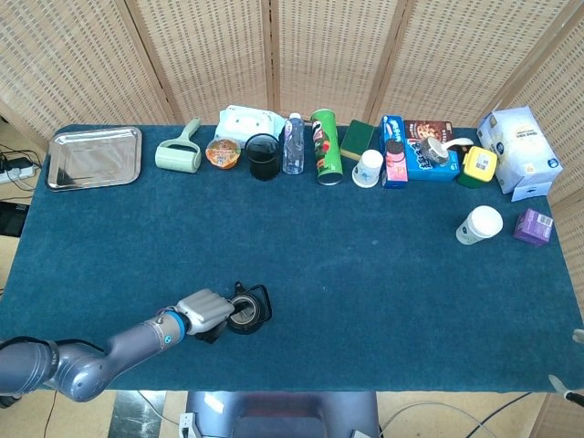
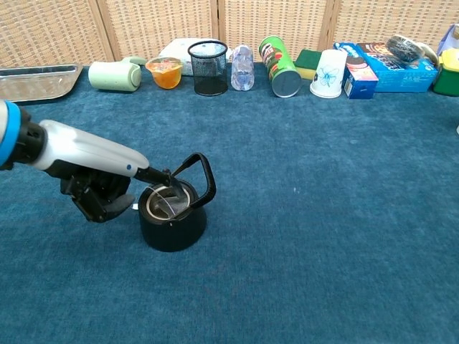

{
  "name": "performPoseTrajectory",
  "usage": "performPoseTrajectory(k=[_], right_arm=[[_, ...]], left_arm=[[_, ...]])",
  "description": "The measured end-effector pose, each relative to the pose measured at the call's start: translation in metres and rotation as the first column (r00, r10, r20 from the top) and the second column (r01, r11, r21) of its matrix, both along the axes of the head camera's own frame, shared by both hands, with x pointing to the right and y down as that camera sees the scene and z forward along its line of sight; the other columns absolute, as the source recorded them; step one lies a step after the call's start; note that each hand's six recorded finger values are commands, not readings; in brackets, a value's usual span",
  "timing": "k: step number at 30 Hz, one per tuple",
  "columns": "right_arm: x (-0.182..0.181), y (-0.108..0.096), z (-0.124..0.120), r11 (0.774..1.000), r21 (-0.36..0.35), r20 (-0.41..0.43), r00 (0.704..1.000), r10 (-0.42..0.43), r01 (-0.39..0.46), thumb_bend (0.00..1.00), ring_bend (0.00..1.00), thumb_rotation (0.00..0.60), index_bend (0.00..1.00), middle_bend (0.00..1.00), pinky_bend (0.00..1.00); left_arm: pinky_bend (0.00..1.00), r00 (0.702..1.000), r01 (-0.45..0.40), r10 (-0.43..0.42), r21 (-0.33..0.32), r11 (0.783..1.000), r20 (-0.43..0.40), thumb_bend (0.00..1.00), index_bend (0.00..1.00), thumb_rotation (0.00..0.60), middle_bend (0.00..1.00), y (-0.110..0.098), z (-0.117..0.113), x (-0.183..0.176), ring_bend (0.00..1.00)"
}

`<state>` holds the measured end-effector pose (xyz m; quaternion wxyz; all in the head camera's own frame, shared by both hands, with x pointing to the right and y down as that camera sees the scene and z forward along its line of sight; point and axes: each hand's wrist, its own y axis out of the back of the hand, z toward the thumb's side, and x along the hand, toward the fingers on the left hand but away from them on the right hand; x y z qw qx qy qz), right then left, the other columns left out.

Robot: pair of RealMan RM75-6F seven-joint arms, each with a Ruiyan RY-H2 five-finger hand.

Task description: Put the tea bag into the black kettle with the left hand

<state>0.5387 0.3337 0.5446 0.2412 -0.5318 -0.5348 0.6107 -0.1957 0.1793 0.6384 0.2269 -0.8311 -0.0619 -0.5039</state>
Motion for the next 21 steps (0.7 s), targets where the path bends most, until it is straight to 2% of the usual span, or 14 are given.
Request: performPoseTrajectory(k=[7, 13, 16, 19, 21], right_arm=[[-0.004, -0.006, 0.001, 1.000, 0.002, 0.003, 1.000, -0.021, 0.021, 0.19, 0.21, 0.600, 0.26, 0.32, 0.16], [-0.008, -0.013, 0.003, 0.999, 0.001, 0.007, 0.999, -0.044, 0.044, 0.18, 0.21, 0.600, 0.26, 0.32, 0.16], [-0.012, -0.020, 0.004, 0.998, 0.001, 0.008, 0.998, -0.066, 0.066, 0.18, 0.21, 0.600, 0.26, 0.32, 0.16], [-0.016, -0.026, 0.005, 0.996, -0.001, 0.008, 0.996, -0.085, 0.085, 0.19, 0.21, 0.600, 0.26, 0.32, 0.16], [-0.019, -0.030, 0.005, 0.995, -0.001, 0.008, 0.995, -0.102, 0.102, 0.18, 0.21, 0.600, 0.26, 0.32, 0.16]], left_arm=[[0.90, 0.998, 0.040, -0.037, 0.060, 0.997, -0.042, 0.84, 0.00, 0.600, 1.00, -0.006, -0.025, -0.012, 1.00], [0.90, 0.992, 0.108, -0.099, 0.125, 0.986, -0.074, 0.77, 0.00, 0.600, 0.99, -0.010, -0.045, -0.033, 0.98], [0.86, 0.984, 0.166, -0.154, 0.162, 0.973, -0.086, 0.69, 0.00, 0.600, 0.89, -0.010, -0.054, -0.050, 0.89], [0.78, 0.973, 0.222, -0.203, 0.212, 0.952, -0.105, 0.61, 0.00, 0.600, 0.74, -0.006, -0.064, -0.072, 0.74], [0.70, 0.962, 0.270, -0.247, 0.249, 0.930, -0.119, 0.57, 0.00, 0.600, 0.61, -0.003, -0.072, -0.090, 0.60]])
